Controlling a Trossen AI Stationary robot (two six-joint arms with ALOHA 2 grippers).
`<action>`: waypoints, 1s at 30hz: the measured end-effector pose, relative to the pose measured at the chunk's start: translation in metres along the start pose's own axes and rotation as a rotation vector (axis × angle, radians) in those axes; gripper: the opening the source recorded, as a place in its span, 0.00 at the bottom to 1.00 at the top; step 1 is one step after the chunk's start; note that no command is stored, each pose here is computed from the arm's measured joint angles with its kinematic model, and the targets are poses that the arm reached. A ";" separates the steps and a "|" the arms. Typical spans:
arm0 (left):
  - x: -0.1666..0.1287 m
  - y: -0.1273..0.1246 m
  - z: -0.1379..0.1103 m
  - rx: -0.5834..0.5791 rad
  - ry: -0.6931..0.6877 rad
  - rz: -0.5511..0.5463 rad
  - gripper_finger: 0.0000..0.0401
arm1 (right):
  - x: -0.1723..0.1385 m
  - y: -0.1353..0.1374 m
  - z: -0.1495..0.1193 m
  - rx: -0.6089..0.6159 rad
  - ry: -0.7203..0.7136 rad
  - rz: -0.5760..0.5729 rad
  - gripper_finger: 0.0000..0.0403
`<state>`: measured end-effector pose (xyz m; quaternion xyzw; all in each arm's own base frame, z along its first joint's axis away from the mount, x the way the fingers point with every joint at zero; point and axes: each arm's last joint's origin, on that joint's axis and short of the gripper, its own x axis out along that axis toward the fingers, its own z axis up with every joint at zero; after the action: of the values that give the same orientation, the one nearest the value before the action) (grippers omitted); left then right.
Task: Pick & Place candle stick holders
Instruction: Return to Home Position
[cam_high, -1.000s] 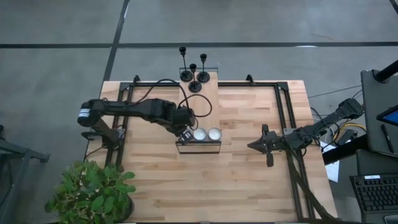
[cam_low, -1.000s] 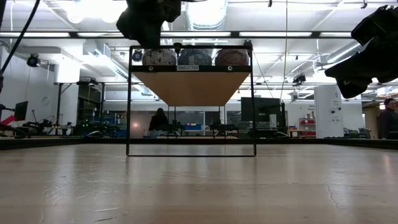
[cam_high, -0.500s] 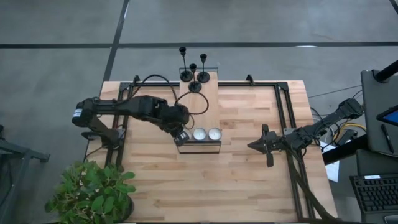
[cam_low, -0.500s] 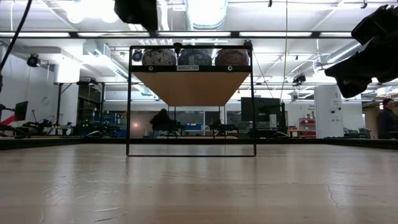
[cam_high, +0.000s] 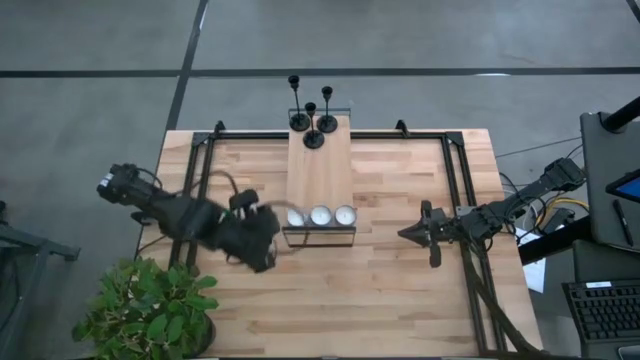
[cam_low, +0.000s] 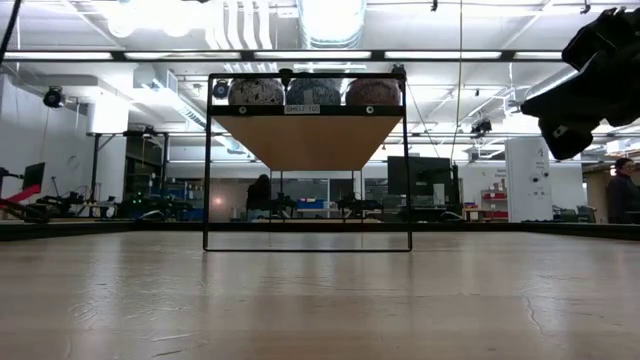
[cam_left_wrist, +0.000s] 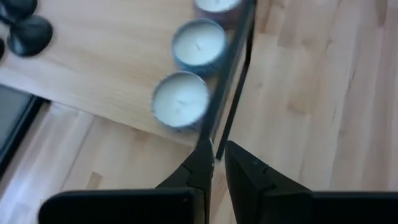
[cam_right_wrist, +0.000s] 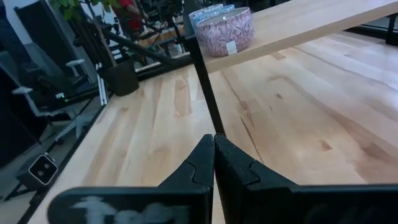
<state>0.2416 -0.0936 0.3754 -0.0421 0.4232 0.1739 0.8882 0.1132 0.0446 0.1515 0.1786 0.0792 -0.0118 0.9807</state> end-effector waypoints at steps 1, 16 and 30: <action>0.001 -0.006 -0.007 0.025 -0.015 0.004 0.10 | 0.000 0.000 0.000 0.002 -0.001 0.001 0.02; 0.042 -0.007 -0.092 -0.010 -0.334 -0.222 0.01 | -0.001 0.005 0.012 -0.098 -0.123 0.037 0.02; 0.083 0.052 -0.191 -0.187 -0.558 -0.375 0.29 | -0.001 0.001 0.009 -0.160 -0.113 -0.067 0.02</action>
<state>0.1309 -0.0645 0.1936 -0.1514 0.1310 0.0504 0.9785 0.1140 0.0422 0.1606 0.0962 0.0306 -0.0485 0.9937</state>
